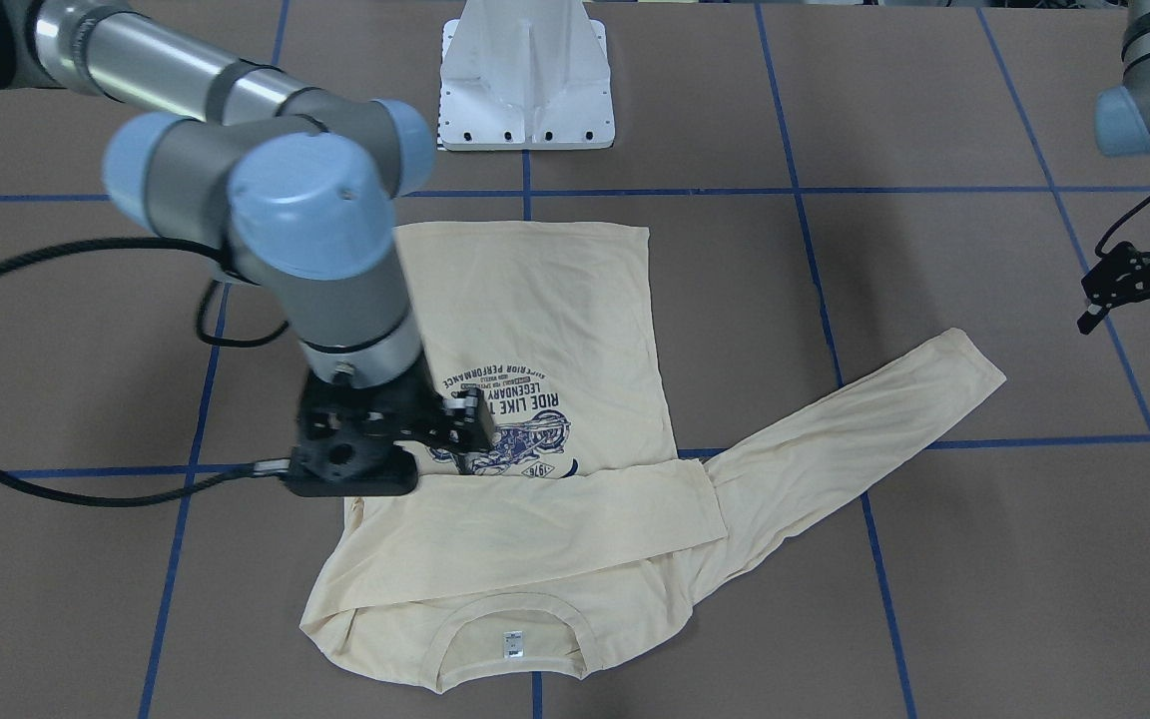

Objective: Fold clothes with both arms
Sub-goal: 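Release the sleeve and raise the right gripper away from the shirt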

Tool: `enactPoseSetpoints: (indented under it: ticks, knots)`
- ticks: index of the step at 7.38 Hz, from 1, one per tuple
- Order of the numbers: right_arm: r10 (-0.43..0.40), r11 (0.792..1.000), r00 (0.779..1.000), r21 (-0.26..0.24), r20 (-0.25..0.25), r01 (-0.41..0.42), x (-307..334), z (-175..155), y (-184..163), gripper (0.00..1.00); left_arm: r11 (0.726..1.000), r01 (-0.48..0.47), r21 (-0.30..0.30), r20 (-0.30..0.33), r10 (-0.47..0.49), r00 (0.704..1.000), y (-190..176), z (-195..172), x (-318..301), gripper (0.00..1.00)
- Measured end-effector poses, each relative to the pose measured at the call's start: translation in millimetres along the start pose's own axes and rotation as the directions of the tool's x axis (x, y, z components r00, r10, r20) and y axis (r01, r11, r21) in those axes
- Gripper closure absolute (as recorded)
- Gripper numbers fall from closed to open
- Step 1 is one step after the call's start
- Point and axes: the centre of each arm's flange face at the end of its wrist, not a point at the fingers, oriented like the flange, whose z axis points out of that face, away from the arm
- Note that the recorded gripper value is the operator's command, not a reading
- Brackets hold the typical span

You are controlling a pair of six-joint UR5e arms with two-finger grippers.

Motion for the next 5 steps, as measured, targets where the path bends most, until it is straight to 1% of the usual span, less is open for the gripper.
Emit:
enactPoseSetpoints:
  ticks: [1,3,5]
  knots:
    - [-0.054,0.999,0.999,-0.011,-0.006,0.053,68,-13,10,0.0,1.0,0.024,0.009,-0.008,-0.024,1.0,11,12,14,0.0]
    - [-0.145,0.989,0.989,-0.041,-0.015,0.144,176,-24,44,0.0,0.999,0.047,0.01,-0.006,-0.047,0.999,25,38,43,0.0]
    - [-0.196,0.979,0.98,-0.053,-0.028,0.195,249,-22,87,0.0,0.999,0.04,0.001,0.016,-0.04,0.999,42,60,63,0.0]
